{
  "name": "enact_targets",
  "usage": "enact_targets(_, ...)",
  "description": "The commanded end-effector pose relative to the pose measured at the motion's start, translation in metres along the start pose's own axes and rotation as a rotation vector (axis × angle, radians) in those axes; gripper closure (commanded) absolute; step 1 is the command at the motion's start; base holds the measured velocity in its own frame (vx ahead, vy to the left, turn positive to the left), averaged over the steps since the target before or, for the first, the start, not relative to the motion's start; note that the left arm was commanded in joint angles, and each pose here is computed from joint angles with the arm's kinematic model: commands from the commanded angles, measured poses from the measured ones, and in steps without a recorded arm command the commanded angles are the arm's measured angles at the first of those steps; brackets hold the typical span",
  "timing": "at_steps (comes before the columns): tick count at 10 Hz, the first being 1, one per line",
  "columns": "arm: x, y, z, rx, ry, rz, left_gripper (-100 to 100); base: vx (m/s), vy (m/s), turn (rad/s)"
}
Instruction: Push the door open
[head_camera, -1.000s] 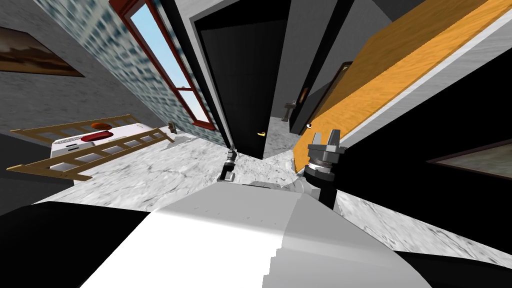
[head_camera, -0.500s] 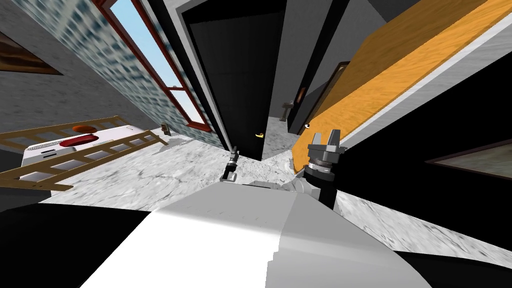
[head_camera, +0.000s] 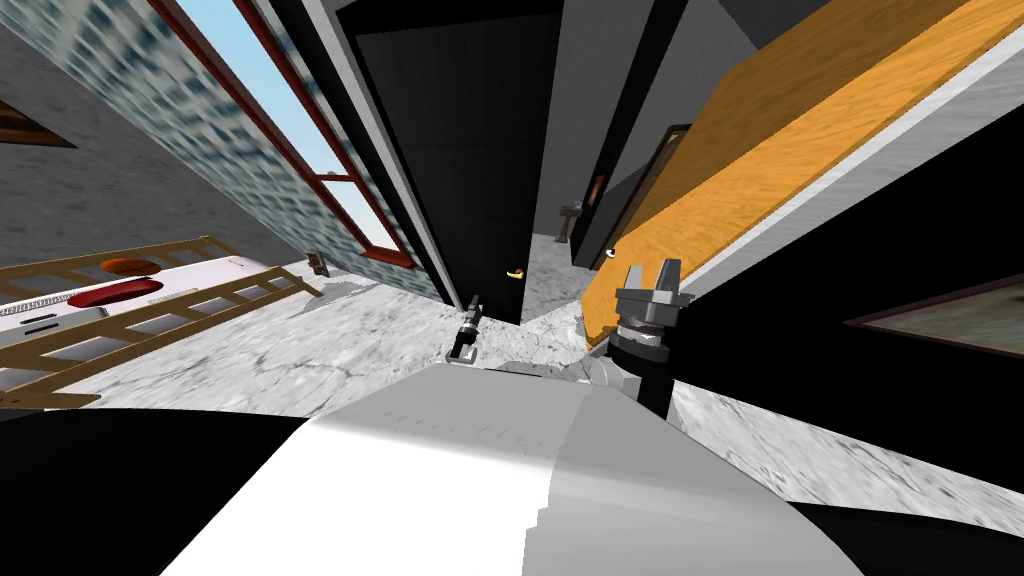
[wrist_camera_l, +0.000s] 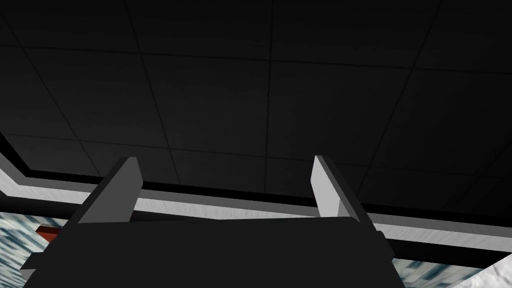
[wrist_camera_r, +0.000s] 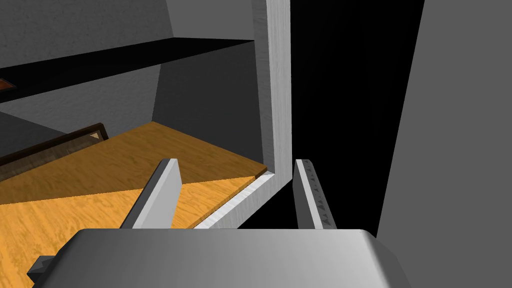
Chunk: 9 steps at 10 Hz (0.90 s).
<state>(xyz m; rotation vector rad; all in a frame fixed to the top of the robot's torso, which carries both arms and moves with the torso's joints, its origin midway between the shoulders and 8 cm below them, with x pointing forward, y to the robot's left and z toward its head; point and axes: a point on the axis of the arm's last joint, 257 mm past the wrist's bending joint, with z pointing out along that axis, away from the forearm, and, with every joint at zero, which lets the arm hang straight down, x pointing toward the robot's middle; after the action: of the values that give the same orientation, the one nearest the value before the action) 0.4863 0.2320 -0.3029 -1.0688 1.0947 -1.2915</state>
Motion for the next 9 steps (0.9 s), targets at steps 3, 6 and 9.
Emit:
enact_targets(3,0.012,0.020,0.0006,-0.034,0.020,-0.002,-100,0.106,-0.007,-0.057)
enact_targets(6,0.023,0.036,-0.0006,-0.065,0.035,-0.003,-100,0.092,0.002,-0.059)
enact_targets(9,0.033,0.049,-0.0017,-0.089,0.050,-0.005,-100,0.092,0.000,-0.046)
